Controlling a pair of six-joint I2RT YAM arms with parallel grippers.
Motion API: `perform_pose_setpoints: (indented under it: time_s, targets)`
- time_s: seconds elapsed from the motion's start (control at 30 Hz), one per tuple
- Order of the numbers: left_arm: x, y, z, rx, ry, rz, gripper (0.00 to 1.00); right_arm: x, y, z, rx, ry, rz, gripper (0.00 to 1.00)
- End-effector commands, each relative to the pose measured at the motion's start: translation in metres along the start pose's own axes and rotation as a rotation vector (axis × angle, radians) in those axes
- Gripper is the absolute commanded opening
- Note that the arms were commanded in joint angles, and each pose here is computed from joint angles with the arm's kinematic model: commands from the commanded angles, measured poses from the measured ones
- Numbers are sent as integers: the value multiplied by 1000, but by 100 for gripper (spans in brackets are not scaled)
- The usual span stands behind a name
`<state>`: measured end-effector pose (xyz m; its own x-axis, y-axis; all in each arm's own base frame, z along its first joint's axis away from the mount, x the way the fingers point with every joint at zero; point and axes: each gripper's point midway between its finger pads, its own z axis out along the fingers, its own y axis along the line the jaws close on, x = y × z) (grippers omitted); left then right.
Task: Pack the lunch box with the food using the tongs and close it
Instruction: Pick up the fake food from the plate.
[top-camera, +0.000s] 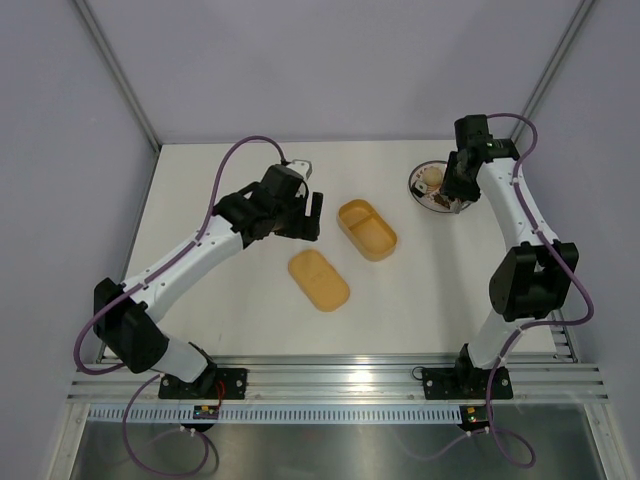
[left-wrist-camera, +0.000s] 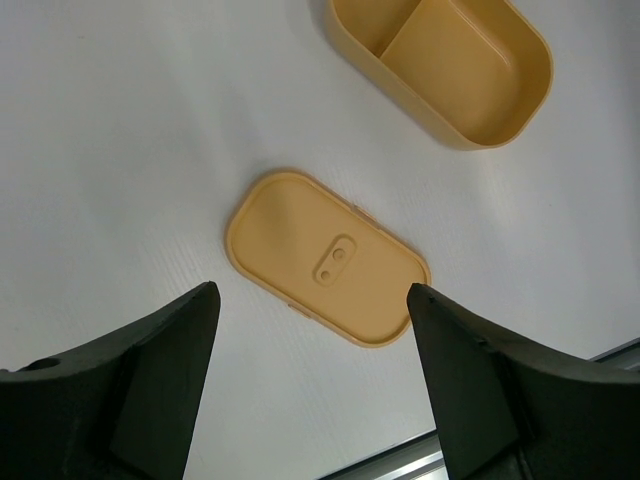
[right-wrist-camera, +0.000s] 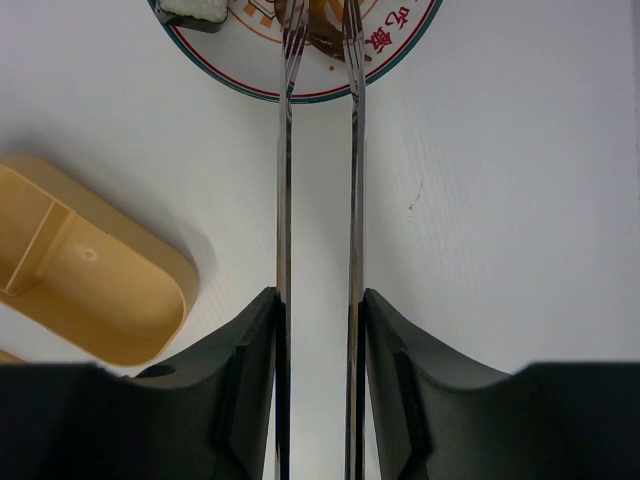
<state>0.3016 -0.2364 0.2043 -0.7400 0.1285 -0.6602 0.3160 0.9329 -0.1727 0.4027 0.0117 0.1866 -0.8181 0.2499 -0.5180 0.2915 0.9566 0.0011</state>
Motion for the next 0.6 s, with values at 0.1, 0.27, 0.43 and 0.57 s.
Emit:
perform_pose_setpoints:
  time_s: [0.1, 0.27, 0.43, 0.57]
  targets:
    - [-7, 0, 7, 28, -6, -34, 80, -22, 4, 3, -29, -49, 13, 46]
    - [-7, 5, 7, 9, -1, -28, 80, -26, 5, 9, -38, -55, 47, 47]
    - [-6, 4, 8, 16, 6, -27, 80, -27, 6, 15, -40, -56, 57, 47]
    - [-8, 3, 8, 15, 8, -24, 80, -28, 11, 18, -61, -42, 56, 48]
